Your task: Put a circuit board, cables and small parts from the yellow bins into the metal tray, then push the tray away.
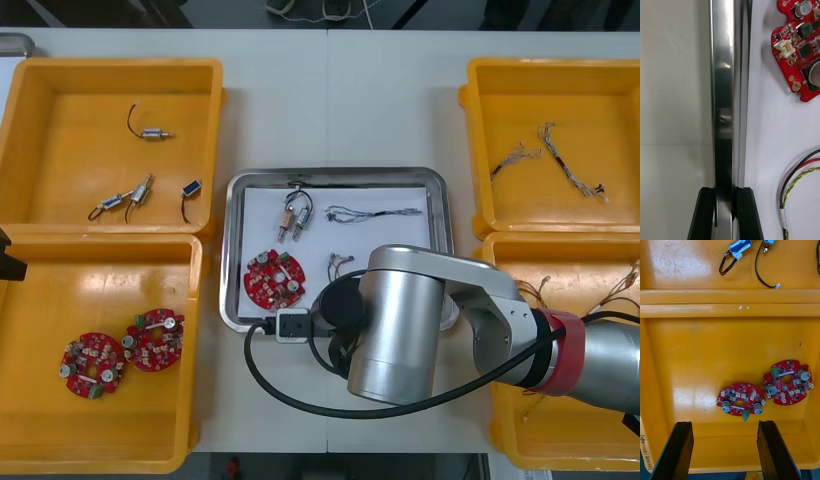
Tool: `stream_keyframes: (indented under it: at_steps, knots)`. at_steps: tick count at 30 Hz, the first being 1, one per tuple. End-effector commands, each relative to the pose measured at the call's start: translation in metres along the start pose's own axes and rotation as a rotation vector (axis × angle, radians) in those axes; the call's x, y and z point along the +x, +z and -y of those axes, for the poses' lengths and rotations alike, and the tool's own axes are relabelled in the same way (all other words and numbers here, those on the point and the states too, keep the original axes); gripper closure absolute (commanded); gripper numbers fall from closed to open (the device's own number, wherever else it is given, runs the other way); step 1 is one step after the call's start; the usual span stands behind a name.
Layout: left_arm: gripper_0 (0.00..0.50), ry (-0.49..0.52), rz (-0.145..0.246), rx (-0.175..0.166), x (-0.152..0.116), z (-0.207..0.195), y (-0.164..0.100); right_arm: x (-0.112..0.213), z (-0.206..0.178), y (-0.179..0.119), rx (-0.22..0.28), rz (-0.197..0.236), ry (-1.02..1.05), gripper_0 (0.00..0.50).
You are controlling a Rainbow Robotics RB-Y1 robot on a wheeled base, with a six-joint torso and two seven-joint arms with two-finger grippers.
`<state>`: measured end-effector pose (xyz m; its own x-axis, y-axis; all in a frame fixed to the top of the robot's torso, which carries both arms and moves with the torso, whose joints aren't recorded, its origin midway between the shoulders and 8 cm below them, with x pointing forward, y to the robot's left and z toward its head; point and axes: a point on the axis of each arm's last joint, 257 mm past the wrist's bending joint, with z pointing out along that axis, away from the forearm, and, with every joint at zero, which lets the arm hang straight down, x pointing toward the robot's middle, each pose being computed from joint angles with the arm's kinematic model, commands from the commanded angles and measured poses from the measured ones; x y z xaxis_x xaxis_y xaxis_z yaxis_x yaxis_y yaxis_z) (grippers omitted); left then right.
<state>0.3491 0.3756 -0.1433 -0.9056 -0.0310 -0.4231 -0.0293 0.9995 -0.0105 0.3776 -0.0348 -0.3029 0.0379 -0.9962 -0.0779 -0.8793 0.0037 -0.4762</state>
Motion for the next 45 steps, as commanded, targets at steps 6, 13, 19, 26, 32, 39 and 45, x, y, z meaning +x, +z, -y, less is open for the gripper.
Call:
stream_keyframes:
  at_steps: [6,13,19,26,32,39,45]
  knots:
    - [0.0,0.035,0.061,-0.044,-0.021,-0.012,-0.018,-0.022,0.031,-0.016,0.089,0.034,-0.035,0.5]
    - [0.0,0.035,0.061,-0.044,-0.021,-0.012,-0.018,-0.018,0.062,-0.013,0.136,0.0,-0.037,0.5]
    - [0.0,0.035,0.061,-0.044,-0.021,-0.012,-0.018,-0.017,0.086,-0.011,0.165,-0.017,-0.031,0.5]
    - [0.0,0.035,0.061,-0.044,-0.021,-0.012,-0.018,-0.025,0.109,-0.014,0.173,-0.021,-0.027,0.5]
    - [0.0,0.035,0.061,-0.044,-0.021,-0.012,-0.018,-0.026,0.132,-0.02,0.208,-0.039,-0.035,0.5]
    - [0.0,0.035,0.061,-0.044,-0.021,-0.012,-0.018,-0.026,0.161,-0.02,0.249,-0.045,-0.042,0.5]
    - [0.0,0.035,0.061,-0.044,-0.021,-0.012,-0.018,-0.03,0.182,-0.018,0.276,-0.027,-0.04,0.5]
